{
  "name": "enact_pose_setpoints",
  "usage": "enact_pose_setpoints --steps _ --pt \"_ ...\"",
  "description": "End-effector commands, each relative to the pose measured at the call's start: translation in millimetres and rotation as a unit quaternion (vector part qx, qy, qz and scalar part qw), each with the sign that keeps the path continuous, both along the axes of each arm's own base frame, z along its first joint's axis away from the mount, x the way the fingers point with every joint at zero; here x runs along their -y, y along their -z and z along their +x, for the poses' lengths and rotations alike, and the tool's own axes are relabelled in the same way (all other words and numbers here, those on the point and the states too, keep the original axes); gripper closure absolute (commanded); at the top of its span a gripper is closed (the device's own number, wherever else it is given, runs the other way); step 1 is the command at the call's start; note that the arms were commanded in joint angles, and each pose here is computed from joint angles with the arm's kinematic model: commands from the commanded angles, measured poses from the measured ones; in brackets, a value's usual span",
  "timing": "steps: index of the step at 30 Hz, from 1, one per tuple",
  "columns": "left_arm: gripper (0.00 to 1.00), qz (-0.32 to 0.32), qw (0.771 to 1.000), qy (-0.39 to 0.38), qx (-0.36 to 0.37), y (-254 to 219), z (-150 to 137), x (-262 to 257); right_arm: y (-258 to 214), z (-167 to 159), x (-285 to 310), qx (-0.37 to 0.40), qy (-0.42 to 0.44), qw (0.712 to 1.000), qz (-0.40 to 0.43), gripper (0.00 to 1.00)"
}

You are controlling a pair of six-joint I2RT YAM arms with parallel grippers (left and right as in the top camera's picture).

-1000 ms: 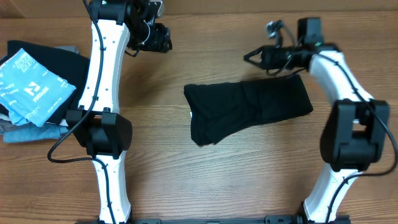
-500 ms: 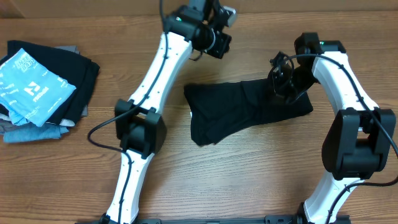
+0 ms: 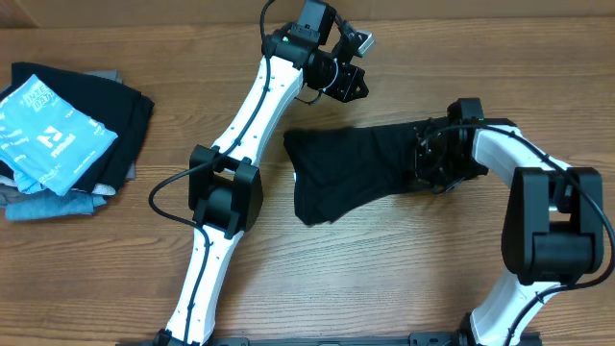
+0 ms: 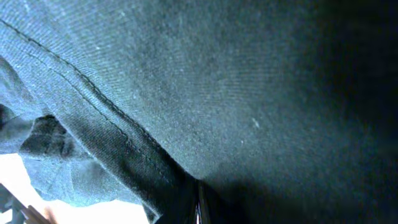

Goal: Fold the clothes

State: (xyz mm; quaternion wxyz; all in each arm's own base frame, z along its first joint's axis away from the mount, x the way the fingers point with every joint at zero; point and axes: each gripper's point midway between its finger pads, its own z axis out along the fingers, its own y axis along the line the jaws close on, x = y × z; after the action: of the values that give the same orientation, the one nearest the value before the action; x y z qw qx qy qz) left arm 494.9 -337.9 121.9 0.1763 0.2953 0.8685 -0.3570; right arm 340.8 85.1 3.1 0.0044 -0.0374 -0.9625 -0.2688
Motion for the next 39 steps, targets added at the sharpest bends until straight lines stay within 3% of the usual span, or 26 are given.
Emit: enact_pose_setpoints --steps 1,5,8,15,19,23,27,32,36,39 --pt "0.96 -0.017 1.0 0.013 0.005 -1 0 9 -2 -8 -6 -0.017 -0.003 1.0 0.006 0.96" --pt "0.96 -0.01 1.0 0.01 0.0 1 -1 6 -58 16 -8 0.055 -0.004 0.998 0.014 0.96" --pt "0.96 0.021 1.0 -0.005 -0.003 9 0 -2 -71 21 -8 0.077 -0.005 0.997 0.013 0.96" --pt "0.96 0.078 0.996 -0.036 -0.011 25 5 -28 -66 34 -13 0.113 -0.02 0.993 -0.005 0.96" --pt "0.96 0.083 0.995 -0.054 -0.027 27 8 -41 -47 34 -29 0.136 -0.042 0.99 -0.009 0.96" --pt "0.96 0.087 0.993 -0.068 -0.041 29 11 -56 -11 29 -28 0.146 -0.054 0.986 -0.062 0.96" --pt "0.96 0.094 0.991 -0.078 -0.059 32 9 -70 -4 25 -37 0.16 -0.06 0.985 -0.04 0.96" --pt "0.96 0.094 0.987 -0.104 -0.072 33 17 -90 -69 63 -65 0.221 -0.073 0.972 0.038 0.96" --pt "0.91 0.102 0.98 -0.136 -0.106 36 17 -115 -146 103 -60 0.283 -0.066 0.956 0.028 0.96" --pt "0.86 0.13 0.97 -0.166 -0.124 43 17 -140 -173 117 -22 0.287 -0.027 0.958 0.007 0.92"
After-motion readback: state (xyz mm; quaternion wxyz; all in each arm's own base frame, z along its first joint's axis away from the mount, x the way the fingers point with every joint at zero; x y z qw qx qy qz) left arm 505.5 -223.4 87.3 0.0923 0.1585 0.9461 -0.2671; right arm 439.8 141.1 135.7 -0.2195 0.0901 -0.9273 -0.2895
